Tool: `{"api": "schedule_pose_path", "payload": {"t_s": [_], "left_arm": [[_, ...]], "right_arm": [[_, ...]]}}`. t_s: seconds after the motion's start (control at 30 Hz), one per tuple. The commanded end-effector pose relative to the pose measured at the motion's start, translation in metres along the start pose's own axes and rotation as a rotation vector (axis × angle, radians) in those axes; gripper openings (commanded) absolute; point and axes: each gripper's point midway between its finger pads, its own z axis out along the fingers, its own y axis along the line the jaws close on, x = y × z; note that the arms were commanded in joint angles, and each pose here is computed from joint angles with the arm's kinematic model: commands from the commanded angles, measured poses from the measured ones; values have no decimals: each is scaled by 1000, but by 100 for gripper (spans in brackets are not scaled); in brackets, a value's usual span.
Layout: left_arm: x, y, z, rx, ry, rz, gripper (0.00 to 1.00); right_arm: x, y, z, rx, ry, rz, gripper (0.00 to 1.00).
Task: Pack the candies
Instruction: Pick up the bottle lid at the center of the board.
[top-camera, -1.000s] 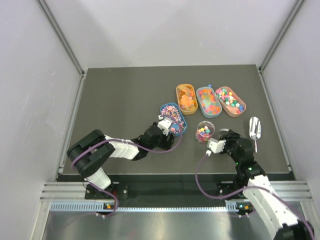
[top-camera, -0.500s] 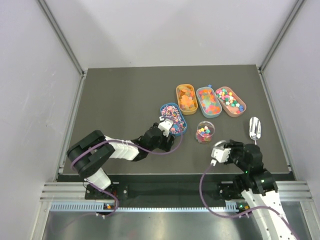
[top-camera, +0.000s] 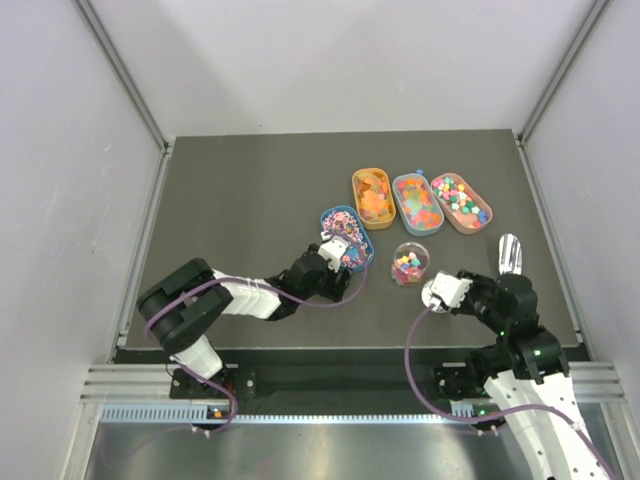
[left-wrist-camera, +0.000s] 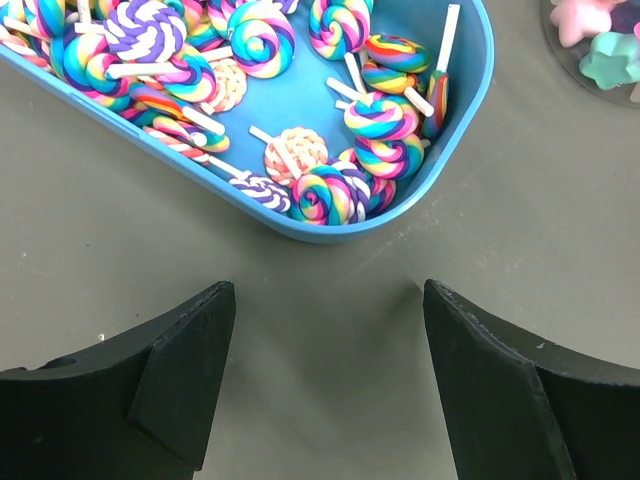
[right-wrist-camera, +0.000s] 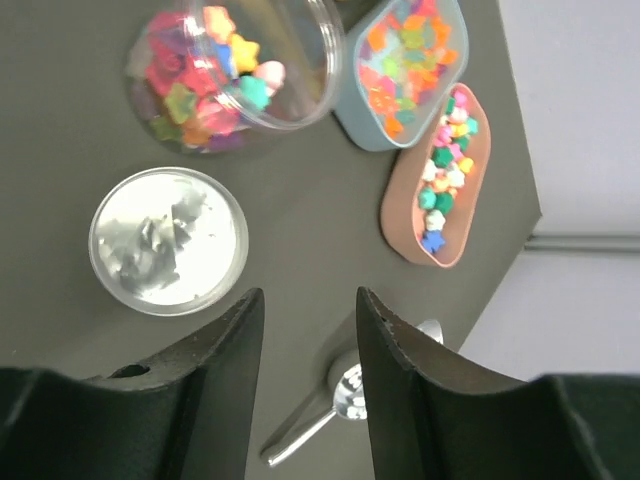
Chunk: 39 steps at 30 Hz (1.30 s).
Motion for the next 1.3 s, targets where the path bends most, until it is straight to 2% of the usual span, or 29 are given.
{"api": "schedule_pose_path", "payload": {"t_s": [0.0, 0.03, 0.07, 0.13, 0.17, 0.23, 0.33, 0.4, 0.5, 0.63, 0.73, 1.1, 1.27], "left_arm": [[75, 7, -11, -20, 267, 7, 80], [77, 7, -11, -22, 274, 8, 80], [77, 7, -11, -22, 276, 6, 80], [78, 7, -9, -27, 281, 1, 80], [78, 9, -8, -37, 282, 2, 80], [77, 10, -8, -42, 281, 1, 80], [75, 13, -9, -60, 276, 5, 80], [73, 14, -8, -64, 271, 4, 80], [75, 14, -7, -66, 272, 3, 81], [77, 15, -5, -69, 272, 3, 81], [77, 15, -4, -73, 272, 7, 81], [77, 16, -4, -75, 272, 7, 81], [77, 15, -4, -68, 274, 0, 81]], "right_arm": [[-16, 9, -7, -90, -66, -69, 40], [-12, 16, -3, -129, -53, -91, 39], [-8, 19, 0, -149, -38, -112, 28], [4, 34, 11, -231, -10, -169, 17], [6, 39, 15, -257, -12, -180, 6], [5, 54, 28, -334, -48, -188, 1], [1, 67, 41, -413, -94, -175, 3], [1, 73, 44, -459, -104, -180, 8], [1, 84, 48, -555, -111, -161, 11], [-4, 101, 46, -687, -151, -131, 13], [-4, 109, 42, -741, -161, -126, 20], [9, 121, 41, -756, -108, -89, 22], [15, 115, 54, -678, -86, -90, 23]]}}
